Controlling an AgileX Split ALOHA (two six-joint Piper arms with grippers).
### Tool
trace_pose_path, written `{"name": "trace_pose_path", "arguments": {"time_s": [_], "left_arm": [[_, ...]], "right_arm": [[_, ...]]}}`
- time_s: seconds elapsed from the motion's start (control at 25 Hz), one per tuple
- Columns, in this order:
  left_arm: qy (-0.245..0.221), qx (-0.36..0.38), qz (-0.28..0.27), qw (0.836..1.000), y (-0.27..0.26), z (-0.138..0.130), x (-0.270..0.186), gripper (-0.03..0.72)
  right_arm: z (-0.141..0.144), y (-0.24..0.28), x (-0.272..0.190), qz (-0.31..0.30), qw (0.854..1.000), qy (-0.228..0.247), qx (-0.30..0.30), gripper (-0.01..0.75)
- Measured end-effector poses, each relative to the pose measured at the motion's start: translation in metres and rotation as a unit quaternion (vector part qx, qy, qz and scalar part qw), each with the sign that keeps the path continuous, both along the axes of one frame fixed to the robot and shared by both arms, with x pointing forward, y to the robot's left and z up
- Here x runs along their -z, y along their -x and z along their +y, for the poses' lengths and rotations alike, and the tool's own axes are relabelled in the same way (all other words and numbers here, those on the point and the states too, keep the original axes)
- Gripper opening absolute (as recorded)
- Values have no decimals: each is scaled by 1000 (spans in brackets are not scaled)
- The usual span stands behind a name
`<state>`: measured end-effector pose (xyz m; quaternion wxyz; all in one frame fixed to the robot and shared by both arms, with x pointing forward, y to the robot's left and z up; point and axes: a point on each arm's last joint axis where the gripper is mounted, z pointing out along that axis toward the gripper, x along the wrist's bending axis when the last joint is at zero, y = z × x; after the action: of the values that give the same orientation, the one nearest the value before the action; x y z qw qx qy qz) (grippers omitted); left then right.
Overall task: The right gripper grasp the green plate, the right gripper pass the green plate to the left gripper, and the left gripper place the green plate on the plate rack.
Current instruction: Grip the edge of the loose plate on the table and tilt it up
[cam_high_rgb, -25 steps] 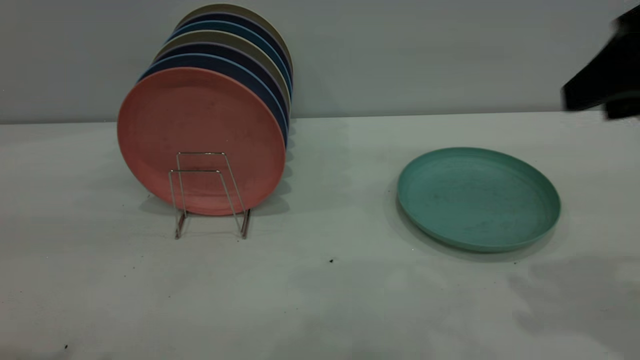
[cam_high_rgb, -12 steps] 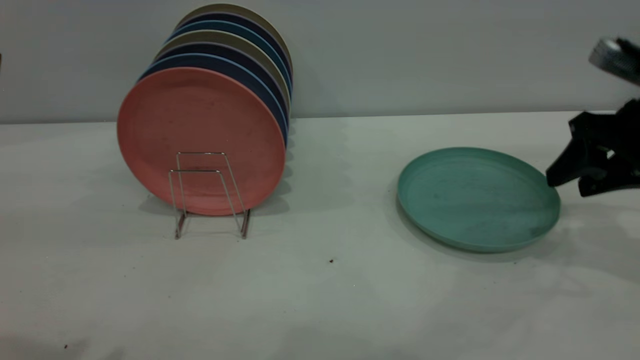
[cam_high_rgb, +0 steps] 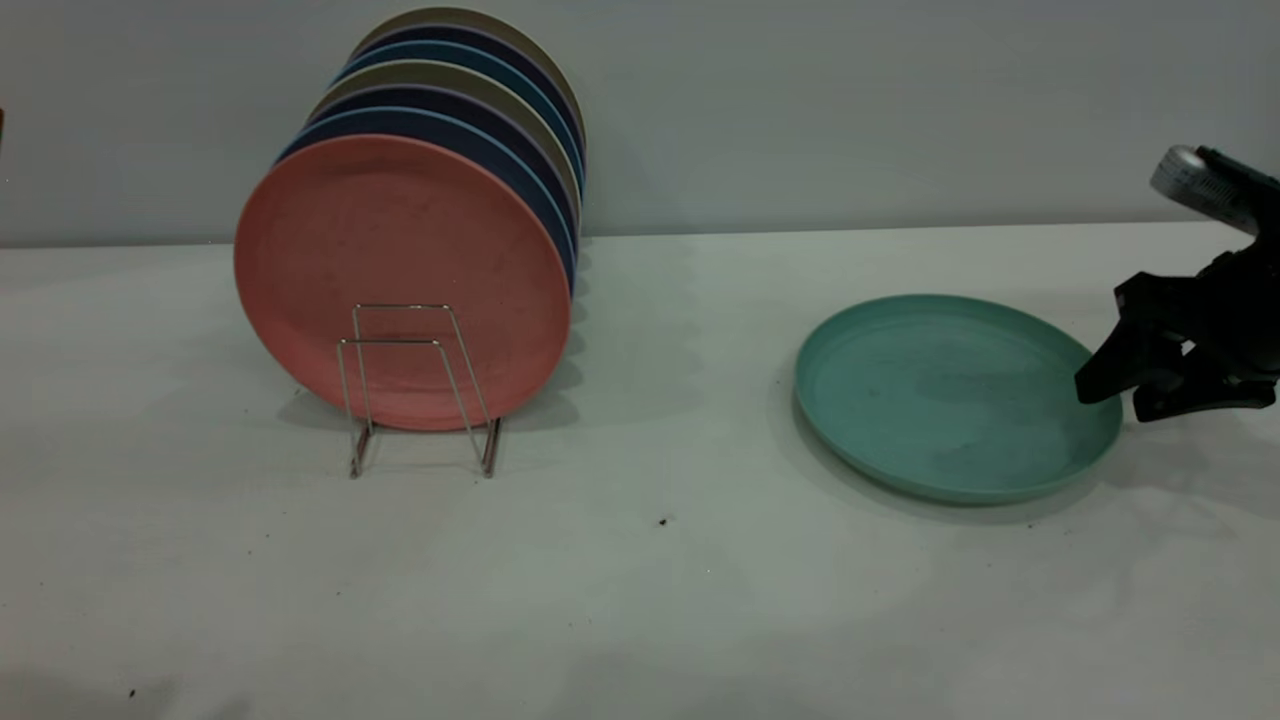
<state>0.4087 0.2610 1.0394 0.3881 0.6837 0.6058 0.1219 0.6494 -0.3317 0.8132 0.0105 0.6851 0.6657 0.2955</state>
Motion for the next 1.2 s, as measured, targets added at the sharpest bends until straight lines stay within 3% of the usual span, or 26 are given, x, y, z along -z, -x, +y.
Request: {"name": "trace_pose_path", "arguments": {"time_s": [0.24, 0.36, 0.44, 0.6, 0.68, 0.92, 1.2], "left_arm": [[0, 0, 0, 1000, 0, 0, 0, 435], [0, 0, 0, 1000, 0, 0, 0, 435], [0, 0, 0, 1000, 0, 0, 0, 435], [2, -1, 0, 1000, 0, 0, 0, 435], [6, -3, -1, 1000, 0, 0, -1, 435], [35, 2, 17, 999, -13, -5, 8, 431], [103, 23, 46, 993, -51, -18, 43, 429]], "right_arm": [[-1, -7, 15, 7, 1000, -5, 8, 475], [0, -9, 19, 11, 999, -22, 24, 423], [0, -9, 21, 13, 999, -29, 33, 347], [-1, -9, 25, 15, 998, -27, 46, 98], [-2, -9, 26, 17, 998, -27, 51, 33], [-4, -9, 16, 12, 1000, 5, 18, 19], [-3, -11, -38, -28, 998, 49, -39, 14]]}}
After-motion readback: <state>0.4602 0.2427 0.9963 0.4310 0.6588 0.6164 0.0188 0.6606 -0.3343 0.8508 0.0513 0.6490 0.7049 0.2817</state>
